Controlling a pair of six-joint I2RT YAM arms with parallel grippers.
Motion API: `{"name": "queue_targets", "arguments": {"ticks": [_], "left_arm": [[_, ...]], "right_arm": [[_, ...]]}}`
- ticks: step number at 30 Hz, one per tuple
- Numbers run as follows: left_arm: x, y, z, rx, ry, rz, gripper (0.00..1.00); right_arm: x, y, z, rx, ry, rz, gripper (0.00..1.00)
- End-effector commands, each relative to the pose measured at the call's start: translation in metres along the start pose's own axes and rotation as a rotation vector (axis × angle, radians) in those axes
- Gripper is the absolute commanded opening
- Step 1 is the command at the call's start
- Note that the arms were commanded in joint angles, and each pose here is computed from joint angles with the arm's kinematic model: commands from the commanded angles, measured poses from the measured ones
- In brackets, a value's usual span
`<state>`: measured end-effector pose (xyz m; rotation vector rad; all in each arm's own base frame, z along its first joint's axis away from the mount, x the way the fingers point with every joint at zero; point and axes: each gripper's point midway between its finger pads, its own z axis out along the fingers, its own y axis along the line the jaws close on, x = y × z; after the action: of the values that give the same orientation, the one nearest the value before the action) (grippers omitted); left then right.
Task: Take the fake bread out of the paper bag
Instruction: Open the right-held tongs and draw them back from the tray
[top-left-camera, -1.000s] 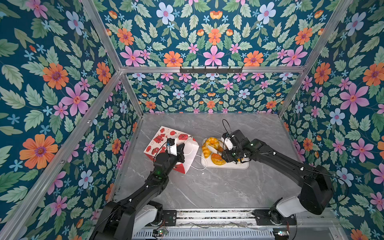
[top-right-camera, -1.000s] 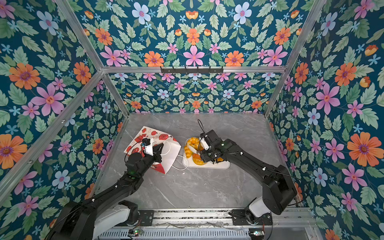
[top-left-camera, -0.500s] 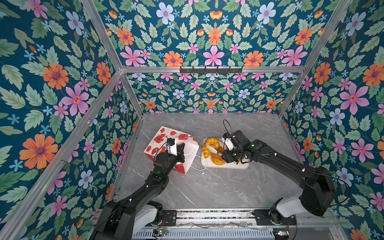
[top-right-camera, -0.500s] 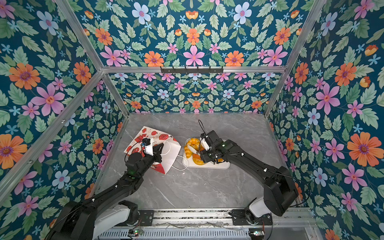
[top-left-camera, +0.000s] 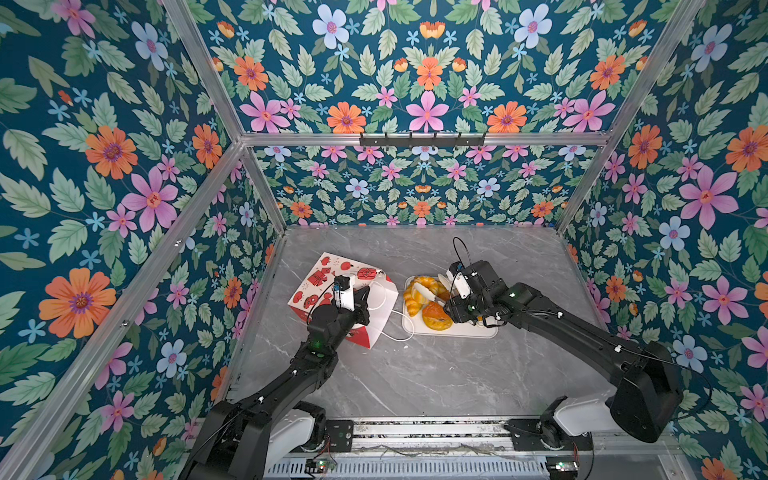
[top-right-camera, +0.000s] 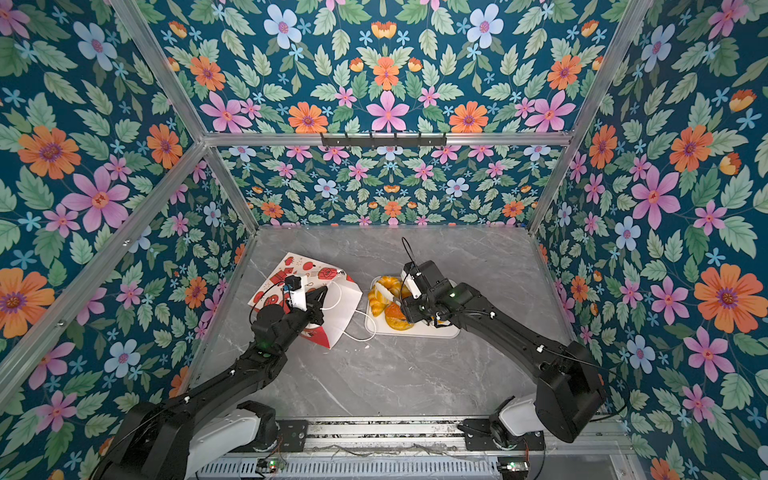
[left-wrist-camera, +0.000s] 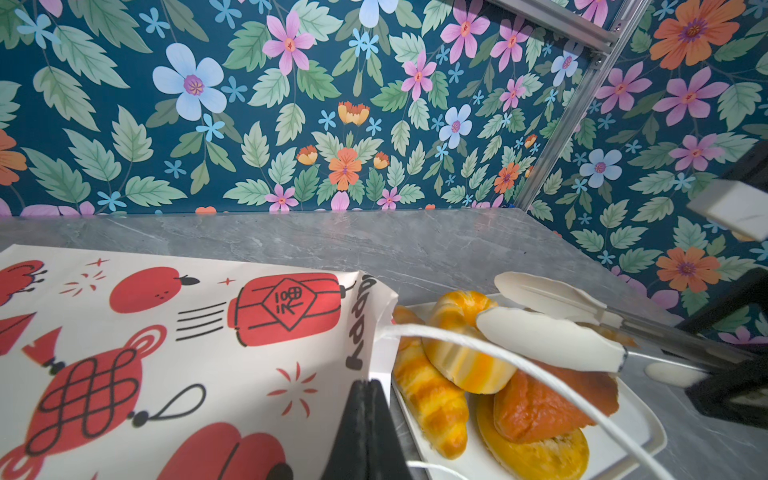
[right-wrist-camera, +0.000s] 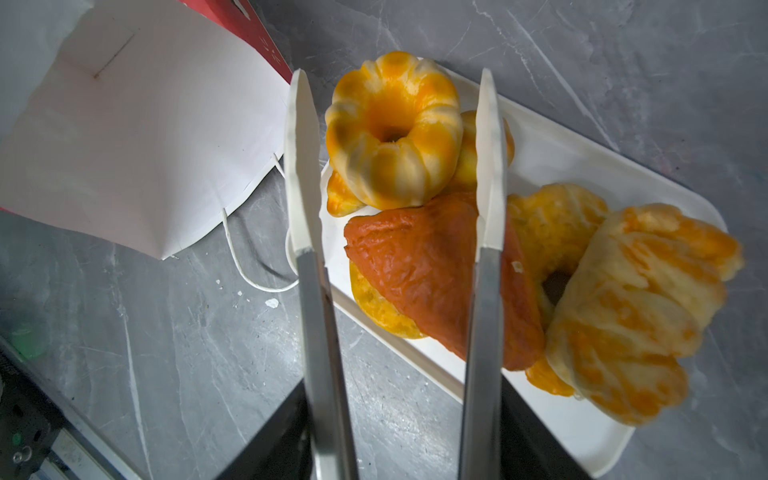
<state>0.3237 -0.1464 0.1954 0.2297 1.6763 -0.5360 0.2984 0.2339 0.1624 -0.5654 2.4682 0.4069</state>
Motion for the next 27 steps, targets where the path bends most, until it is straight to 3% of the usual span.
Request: {"name": "queue_targets", "arguments": {"ticks": [1,7,12,18,22,27], "left_arm": [[-0.010,-0.003,0.000,0.013,-0.035,0.001,0.03],[-0.013,-0.001,-0.002,0.000,-0.044,0.002,0.03],[-0.021,0.001,-0.007,-0.020,-0.069,0.002,0.03],[-0.035,0.003,-0.013,-0.047,-0.106,-0.001,0.03],[-0.046,0.004,-0.019,-0.062,-0.130,-0.004,0.03],[-0.059,0.003,-0.026,-0.071,-0.160,-0.018,0.03]], "right_arm": [[-0.022,-0.003,-0.007,0.021,-0.112,0.008,0.62],[-0.035,-0.036,-0.032,0.199,-0.225,0.046,0.62],[-0.017,-0.097,-0.061,0.319,-0.251,0.212,0.58],[0.039,-0.179,-0.066,0.498,-0.140,0.449,0.54],[0.070,-0.208,-0.051,0.543,-0.066,0.606,0.54],[0.104,-0.228,-0.017,0.626,0.070,0.676,0.56]]}}
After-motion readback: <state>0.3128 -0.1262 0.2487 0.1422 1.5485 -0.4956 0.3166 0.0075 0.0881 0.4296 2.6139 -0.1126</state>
